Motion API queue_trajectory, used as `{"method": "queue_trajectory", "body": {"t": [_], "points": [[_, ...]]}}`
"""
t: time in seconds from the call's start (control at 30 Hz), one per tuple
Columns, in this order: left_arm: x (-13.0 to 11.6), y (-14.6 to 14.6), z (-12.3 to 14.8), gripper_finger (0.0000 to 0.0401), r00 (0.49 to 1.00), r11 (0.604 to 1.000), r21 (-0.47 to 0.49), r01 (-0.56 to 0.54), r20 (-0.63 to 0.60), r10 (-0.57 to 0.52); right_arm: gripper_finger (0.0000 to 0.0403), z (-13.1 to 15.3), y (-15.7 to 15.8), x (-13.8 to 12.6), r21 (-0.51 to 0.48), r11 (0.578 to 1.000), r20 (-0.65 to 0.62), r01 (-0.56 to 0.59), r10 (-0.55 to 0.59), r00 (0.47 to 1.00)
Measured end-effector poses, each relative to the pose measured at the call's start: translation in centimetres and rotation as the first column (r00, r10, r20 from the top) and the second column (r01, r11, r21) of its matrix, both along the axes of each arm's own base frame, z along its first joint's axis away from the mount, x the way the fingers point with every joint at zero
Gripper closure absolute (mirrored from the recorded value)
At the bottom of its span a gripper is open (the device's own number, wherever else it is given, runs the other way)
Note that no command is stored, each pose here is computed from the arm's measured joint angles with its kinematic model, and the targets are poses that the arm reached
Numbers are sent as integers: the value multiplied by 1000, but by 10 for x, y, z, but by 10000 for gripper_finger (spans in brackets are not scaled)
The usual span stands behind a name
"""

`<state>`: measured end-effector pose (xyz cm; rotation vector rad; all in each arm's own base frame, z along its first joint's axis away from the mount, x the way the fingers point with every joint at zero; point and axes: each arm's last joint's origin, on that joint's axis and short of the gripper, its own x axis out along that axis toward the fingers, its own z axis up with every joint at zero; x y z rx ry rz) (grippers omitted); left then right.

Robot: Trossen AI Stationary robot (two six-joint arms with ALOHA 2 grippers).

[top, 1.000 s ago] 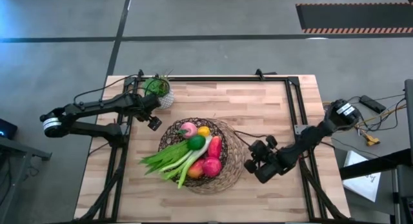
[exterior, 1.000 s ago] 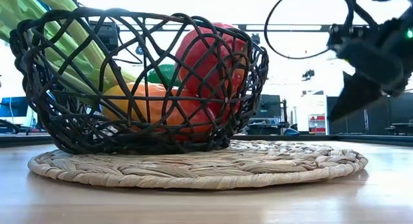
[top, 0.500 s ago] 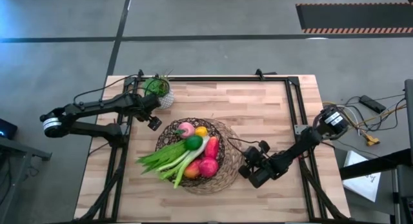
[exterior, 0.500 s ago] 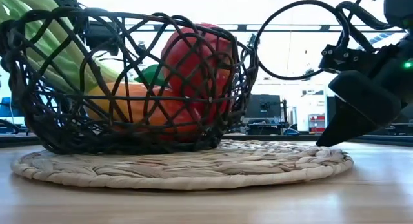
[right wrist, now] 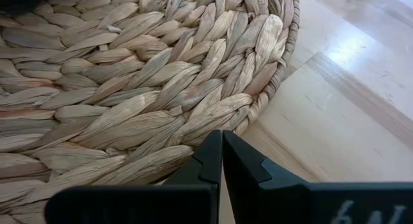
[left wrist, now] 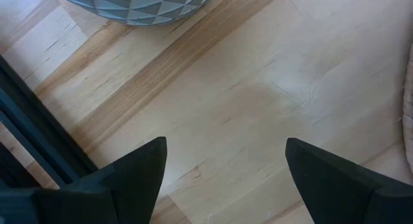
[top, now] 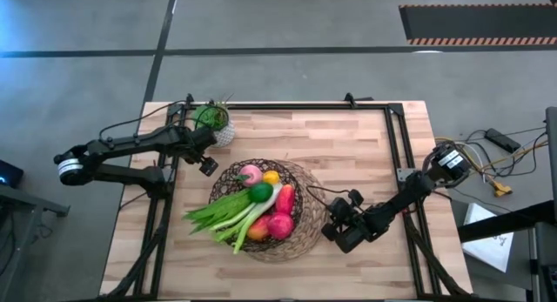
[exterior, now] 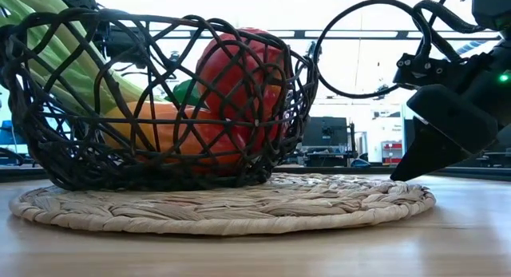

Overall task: Build produce basket
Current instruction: Adjust the placemat

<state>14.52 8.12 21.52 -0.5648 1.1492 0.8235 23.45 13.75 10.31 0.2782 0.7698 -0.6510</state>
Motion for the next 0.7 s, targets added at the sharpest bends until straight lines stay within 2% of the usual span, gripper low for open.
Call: {"method": "queue_trajectory", "body": {"t": [0.43, 0.7], "points": [[0, 0, 0, 102, 1000, 1000, 0, 0, 0, 0, 394, 0, 0, 0, -9, 1000, 3, -6, 6, 1000], [0, 0, 0, 102, 1000, 1000, 0, 0, 0, 0, 394, 2, 0, 3, -21, 999, 69, 31, -29, 997]]}}
